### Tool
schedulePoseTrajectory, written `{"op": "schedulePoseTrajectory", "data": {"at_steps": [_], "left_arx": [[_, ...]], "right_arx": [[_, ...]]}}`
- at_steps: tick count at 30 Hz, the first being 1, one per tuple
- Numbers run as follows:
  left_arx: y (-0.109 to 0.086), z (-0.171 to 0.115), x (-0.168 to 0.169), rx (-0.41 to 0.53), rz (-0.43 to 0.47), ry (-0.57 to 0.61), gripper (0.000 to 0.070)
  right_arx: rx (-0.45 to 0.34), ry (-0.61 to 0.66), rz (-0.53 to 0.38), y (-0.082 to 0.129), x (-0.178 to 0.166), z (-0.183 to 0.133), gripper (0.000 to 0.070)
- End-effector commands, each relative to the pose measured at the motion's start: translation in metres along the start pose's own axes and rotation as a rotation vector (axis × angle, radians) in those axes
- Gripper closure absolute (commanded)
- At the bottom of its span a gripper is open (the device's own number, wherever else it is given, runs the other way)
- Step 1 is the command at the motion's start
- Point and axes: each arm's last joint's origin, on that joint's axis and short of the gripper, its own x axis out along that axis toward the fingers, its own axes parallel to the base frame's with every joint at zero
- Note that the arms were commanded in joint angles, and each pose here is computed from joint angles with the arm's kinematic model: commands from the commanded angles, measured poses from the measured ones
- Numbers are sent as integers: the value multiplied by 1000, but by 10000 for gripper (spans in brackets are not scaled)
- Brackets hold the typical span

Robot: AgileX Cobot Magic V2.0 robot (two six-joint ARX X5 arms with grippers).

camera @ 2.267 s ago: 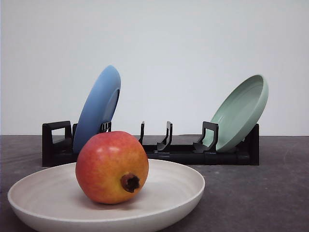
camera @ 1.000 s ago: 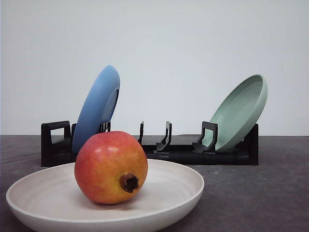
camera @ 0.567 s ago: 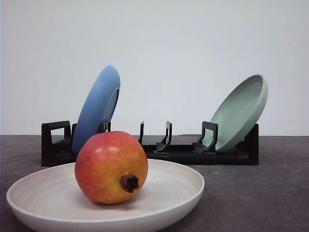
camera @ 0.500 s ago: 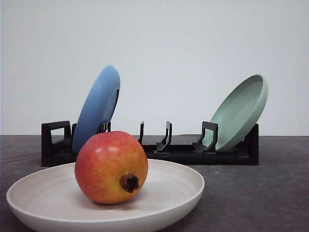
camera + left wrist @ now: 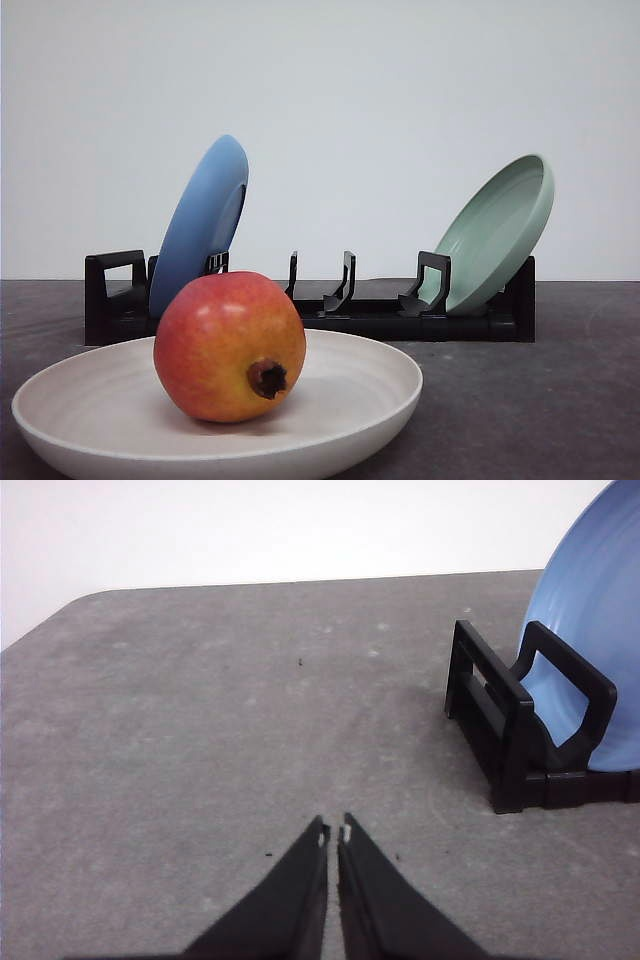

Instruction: Place pomegranate in white plate

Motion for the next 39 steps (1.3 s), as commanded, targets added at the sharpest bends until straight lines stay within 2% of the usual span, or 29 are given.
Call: {"op": "schedulePoseTrajectory", "data": {"at_steps": [1, 3, 7, 16, 24, 28, 31, 39], "left_arx": [[0, -3, 1, 5, -6, 13, 700], [0, -3, 1, 5, -6, 13, 700], [0, -3, 1, 5, -6, 13, 700], [0, -3, 1, 5, -6, 13, 700], [0, -3, 1, 5, -6, 13, 700], [0, -3, 1, 5, -6, 13, 700], [0, -3, 1, 5, -6, 13, 700], [0, -3, 1, 5, -6, 13, 700]], "right_arx": [[-62, -88, -61, 0, 9, 3, 662], [-108, -155, -92, -2, 24, -2, 662], [-177, -237, -85, -13, 56, -25, 662], [-139, -232, -331, -44, 97, -95, 662], [-94, -213, -458, -51, 109, -131, 662], [-59, -195, -485, -52, 110, -138, 662], [-53, -156, -484, -53, 110, -142, 662], [-54, -161, -475, -52, 110, -141, 662]]}}
